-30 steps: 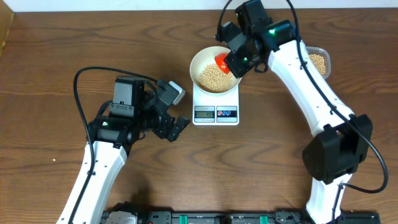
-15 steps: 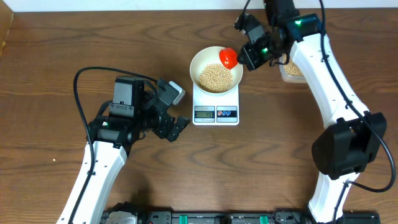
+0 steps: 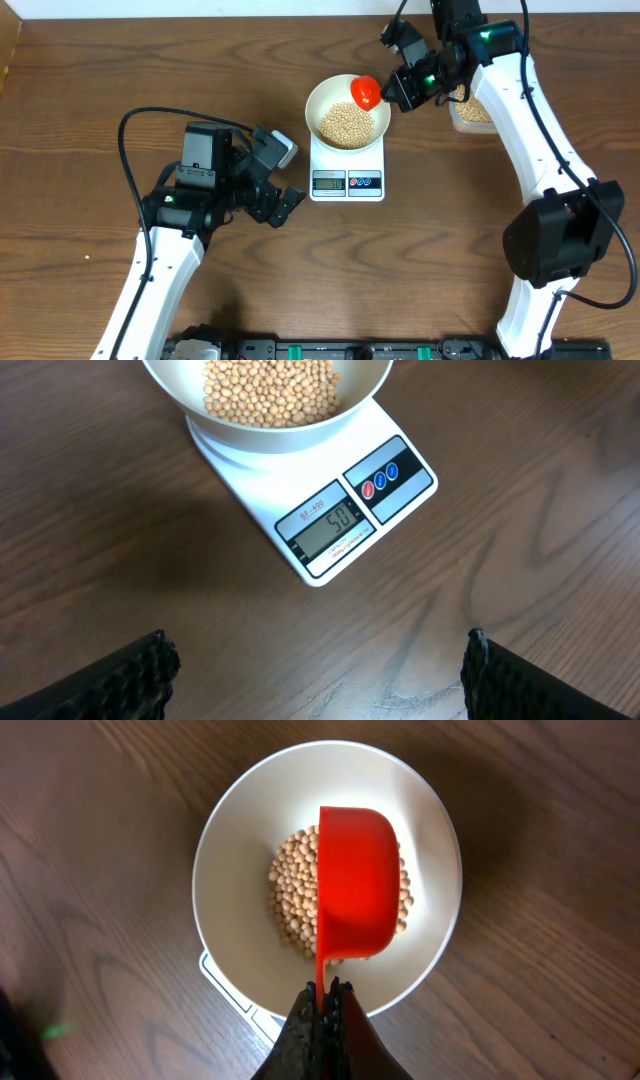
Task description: Scoop item into bowl and weigh 50g on scale
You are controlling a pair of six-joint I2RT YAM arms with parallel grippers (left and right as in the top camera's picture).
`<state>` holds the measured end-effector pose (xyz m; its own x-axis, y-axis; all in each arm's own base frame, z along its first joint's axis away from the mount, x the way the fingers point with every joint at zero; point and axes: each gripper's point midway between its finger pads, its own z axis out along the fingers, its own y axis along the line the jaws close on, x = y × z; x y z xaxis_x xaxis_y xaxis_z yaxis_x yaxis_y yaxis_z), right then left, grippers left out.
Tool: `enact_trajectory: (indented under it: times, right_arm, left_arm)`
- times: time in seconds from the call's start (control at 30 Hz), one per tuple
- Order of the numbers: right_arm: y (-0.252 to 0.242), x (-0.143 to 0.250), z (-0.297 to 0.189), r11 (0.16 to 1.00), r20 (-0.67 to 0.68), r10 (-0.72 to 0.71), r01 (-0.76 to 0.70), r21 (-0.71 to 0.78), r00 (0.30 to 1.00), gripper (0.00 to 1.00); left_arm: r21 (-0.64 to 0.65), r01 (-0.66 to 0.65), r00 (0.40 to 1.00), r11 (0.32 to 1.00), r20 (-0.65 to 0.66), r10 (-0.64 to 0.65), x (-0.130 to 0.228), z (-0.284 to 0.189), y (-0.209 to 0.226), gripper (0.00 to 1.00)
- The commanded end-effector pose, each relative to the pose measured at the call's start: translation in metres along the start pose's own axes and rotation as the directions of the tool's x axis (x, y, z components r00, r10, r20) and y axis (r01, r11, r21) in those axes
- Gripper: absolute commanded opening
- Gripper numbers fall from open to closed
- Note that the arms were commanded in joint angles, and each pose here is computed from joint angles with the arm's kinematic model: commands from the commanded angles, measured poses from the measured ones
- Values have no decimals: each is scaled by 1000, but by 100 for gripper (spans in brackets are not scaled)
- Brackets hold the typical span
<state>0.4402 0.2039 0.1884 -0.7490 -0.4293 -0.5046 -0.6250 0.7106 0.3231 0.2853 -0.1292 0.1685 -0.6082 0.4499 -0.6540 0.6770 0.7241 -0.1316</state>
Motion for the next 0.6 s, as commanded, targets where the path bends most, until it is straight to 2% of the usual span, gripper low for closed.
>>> enact_trajectory:
  times: [0.0, 0.57]
  right_arm:
    - [16, -16, -21, 999, 63, -33, 33, -11, 998, 1]
    - [24, -24, -43, 998, 121, -25, 31, -47, 992, 1]
  left_arm:
    - [-1, -8, 1000, 1000, -9, 8, 2, 2, 0, 93]
    - [-1, -8, 1000, 1000, -9, 8, 2, 2, 0, 93]
